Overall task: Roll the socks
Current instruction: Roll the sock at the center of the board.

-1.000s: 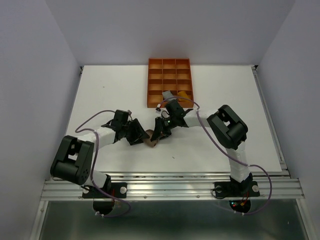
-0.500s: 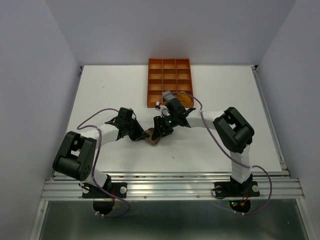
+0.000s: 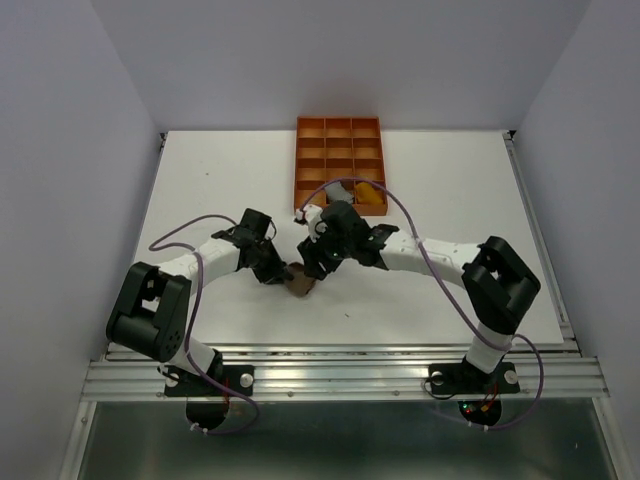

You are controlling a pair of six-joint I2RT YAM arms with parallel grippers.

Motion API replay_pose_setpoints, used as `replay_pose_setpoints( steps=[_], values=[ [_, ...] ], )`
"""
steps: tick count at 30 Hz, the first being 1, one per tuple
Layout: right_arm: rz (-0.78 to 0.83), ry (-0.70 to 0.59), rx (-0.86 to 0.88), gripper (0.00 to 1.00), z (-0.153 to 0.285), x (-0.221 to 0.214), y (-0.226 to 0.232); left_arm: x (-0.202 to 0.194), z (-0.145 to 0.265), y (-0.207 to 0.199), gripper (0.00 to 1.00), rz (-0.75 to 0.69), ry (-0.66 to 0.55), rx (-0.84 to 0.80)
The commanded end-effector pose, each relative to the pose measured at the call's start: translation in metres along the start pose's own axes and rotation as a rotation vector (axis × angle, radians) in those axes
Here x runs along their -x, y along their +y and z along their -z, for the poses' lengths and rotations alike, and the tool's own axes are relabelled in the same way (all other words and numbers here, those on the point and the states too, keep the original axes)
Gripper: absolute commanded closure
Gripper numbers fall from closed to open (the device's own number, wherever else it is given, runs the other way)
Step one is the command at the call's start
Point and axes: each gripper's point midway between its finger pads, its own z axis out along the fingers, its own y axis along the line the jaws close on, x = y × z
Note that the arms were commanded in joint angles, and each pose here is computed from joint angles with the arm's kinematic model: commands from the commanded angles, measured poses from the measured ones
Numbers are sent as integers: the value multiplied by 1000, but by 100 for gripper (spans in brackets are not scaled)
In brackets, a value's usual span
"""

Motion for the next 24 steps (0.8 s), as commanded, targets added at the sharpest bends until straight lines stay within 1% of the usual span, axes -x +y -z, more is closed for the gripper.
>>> replay_pose_setpoints(
  steps=[1,2,4,5,6,11,14,16,24],
  values=[
    [215,-60,-39,41,3,19,30,-25,3,33,100,-12,112,156],
    [230,-48,-26,41,-1,15,40,-26,3,32,100,-6,124,156],
    [249,-38,-40,41,-6,10,44,-29,3,31,100,1,158,163],
    [276,-28,-36,41,-9,4,53,-28,4,30,100,5,157,165],
    [280,-26,-58,41,-10,2,49,-29,4,31,100,9,158,168],
    [373,-20,-76,41,-22,-7,67,-23,9,14,100,25,149,126],
    [392,-27,-166,41,-25,-4,56,-23,12,14,100,33,150,133],
    [412,-15,-187,41,-29,-7,55,-23,13,14,100,38,151,135],
    [420,2,-174,41,-41,-19,65,-29,12,14,100,63,177,132]
  ],
)
